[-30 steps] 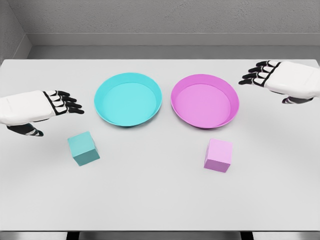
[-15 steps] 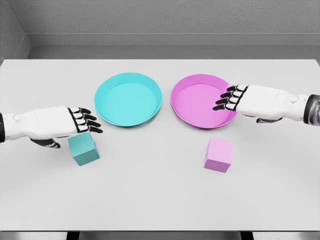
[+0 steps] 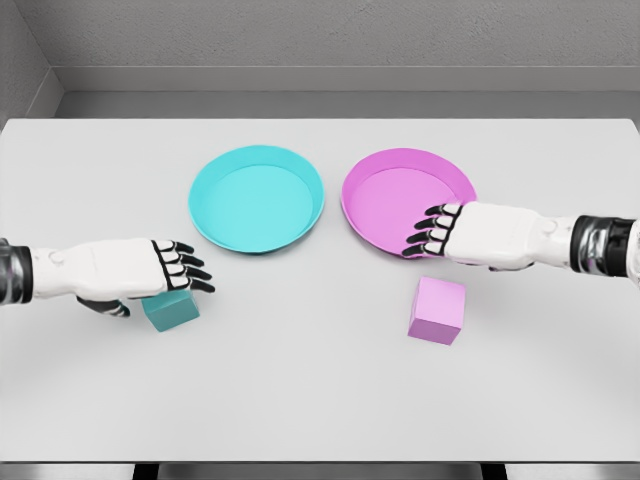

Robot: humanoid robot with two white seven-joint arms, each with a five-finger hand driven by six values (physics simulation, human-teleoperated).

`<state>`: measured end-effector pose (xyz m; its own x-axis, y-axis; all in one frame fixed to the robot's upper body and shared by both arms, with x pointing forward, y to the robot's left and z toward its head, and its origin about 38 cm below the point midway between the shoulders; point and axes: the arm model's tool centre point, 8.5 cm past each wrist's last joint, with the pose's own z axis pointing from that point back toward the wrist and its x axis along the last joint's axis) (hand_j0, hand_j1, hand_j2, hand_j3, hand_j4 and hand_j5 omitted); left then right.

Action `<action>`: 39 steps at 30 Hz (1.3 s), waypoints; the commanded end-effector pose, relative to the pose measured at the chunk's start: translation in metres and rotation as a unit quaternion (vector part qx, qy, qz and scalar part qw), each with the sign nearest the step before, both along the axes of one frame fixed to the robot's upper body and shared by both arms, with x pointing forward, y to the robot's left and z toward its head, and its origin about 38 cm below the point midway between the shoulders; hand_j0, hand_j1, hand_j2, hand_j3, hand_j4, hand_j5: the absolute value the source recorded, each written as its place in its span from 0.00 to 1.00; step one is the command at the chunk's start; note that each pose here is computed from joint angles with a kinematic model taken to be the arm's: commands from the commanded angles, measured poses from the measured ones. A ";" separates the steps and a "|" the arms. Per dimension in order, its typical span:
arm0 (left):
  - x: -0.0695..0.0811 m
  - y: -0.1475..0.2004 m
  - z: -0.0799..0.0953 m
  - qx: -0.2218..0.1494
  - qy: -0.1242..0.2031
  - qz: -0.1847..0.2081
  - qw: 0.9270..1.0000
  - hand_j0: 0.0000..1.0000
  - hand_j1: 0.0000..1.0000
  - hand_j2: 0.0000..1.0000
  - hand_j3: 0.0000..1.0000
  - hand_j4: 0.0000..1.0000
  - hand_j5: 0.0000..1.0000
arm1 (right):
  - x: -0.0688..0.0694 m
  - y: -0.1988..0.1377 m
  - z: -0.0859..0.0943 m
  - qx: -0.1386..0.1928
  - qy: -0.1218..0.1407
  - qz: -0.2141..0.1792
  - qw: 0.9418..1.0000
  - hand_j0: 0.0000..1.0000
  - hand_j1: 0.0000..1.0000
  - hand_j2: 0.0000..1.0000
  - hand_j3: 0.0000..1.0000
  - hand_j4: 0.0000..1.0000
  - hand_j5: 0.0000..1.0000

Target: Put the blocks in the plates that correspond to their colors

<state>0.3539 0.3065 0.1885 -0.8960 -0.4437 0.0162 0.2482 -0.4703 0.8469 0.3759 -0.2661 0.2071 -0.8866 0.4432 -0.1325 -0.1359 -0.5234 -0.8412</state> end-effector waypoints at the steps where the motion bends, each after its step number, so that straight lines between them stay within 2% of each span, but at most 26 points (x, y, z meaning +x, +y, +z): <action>1: 0.000 0.001 -0.001 0.002 0.000 0.001 1.000 0.97 0.97 0.97 0.97 0.97 0.97 | -0.006 0.007 -0.014 -0.010 0.018 0.012 1.000 1.00 1.00 1.00 1.00 1.00 1.00; 4: 0.000 0.001 -0.003 0.011 -0.004 -0.001 1.000 0.95 0.95 0.95 0.95 0.95 0.95 | -0.007 0.007 -0.015 -0.011 0.019 0.013 1.000 1.00 1.00 1.00 1.00 1.00 1.00; 6: -0.002 0.001 -0.006 0.014 0.000 -0.003 1.000 0.93 0.93 0.93 0.93 0.93 0.93 | -0.011 0.011 -0.025 -0.018 0.032 0.021 0.999 1.00 1.00 1.00 1.00 1.00 1.00; 9: -0.002 0.001 -0.006 0.014 0.000 -0.003 1.000 0.92 0.92 0.92 0.92 0.92 0.92 | -0.012 0.011 -0.026 -0.020 0.034 0.023 0.999 1.00 1.00 1.00 1.00 1.00 1.00; 14: -0.002 0.001 -0.008 0.020 -0.001 -0.005 1.000 0.87 0.87 0.87 0.87 0.87 0.87 | -0.021 0.018 -0.043 -0.029 0.058 0.038 0.997 1.00 1.00 1.00 1.00 1.00 1.00; 23: -0.003 -0.006 -0.011 0.015 0.001 -0.012 1.000 0.87 0.87 0.87 0.87 0.87 0.87 | -0.023 0.018 -0.045 -0.029 0.061 0.038 0.997 1.00 1.00 1.00 1.00 1.00 1.00; 24: -0.003 -0.006 -0.011 0.014 0.001 -0.012 1.000 0.87 0.87 0.87 0.87 0.87 0.87 | -0.023 0.018 -0.045 -0.029 0.061 0.037 0.997 0.98 0.98 0.98 0.98 0.98 0.98; 26: -0.002 -0.007 -0.012 0.013 0.001 -0.013 1.000 0.87 0.87 0.87 0.87 0.87 0.87 | -0.023 0.018 -0.045 -0.029 0.061 0.037 0.997 0.87 0.87 0.87 0.87 0.87 0.87; 28: -0.002 -0.007 -0.012 0.013 0.001 -0.013 1.000 0.86 0.86 0.86 0.86 0.86 0.86 | -0.022 0.018 -0.044 -0.029 0.060 0.038 0.997 0.80 0.80 0.80 0.80 0.80 0.80; 34: -0.002 -0.007 -0.012 0.013 0.001 -0.013 1.000 0.56 0.56 0.56 0.56 0.56 0.56 | -0.022 0.017 -0.044 -0.030 0.060 0.037 0.997 0.75 0.75 0.75 0.75 0.75 0.75; 36: -0.002 -0.007 -0.011 0.013 0.000 -0.013 1.000 0.52 0.52 0.52 0.52 0.52 0.52 | -0.022 0.012 -0.043 -0.035 0.060 0.033 0.997 0.71 0.71 0.71 0.71 0.71 0.71; 39: -0.002 -0.008 -0.011 0.013 0.000 -0.014 1.000 0.44 0.44 0.44 0.44 0.44 0.44 | -0.019 0.009 -0.041 -0.036 0.057 0.028 0.997 0.71 0.71 0.71 0.71 0.71 0.71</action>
<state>0.3533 0.2982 0.1800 -0.9051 -0.4252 0.0091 0.2359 -0.4840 0.8427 0.3569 -0.2529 0.1698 -0.9168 0.3981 -0.0305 -0.2111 -0.5483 -0.8092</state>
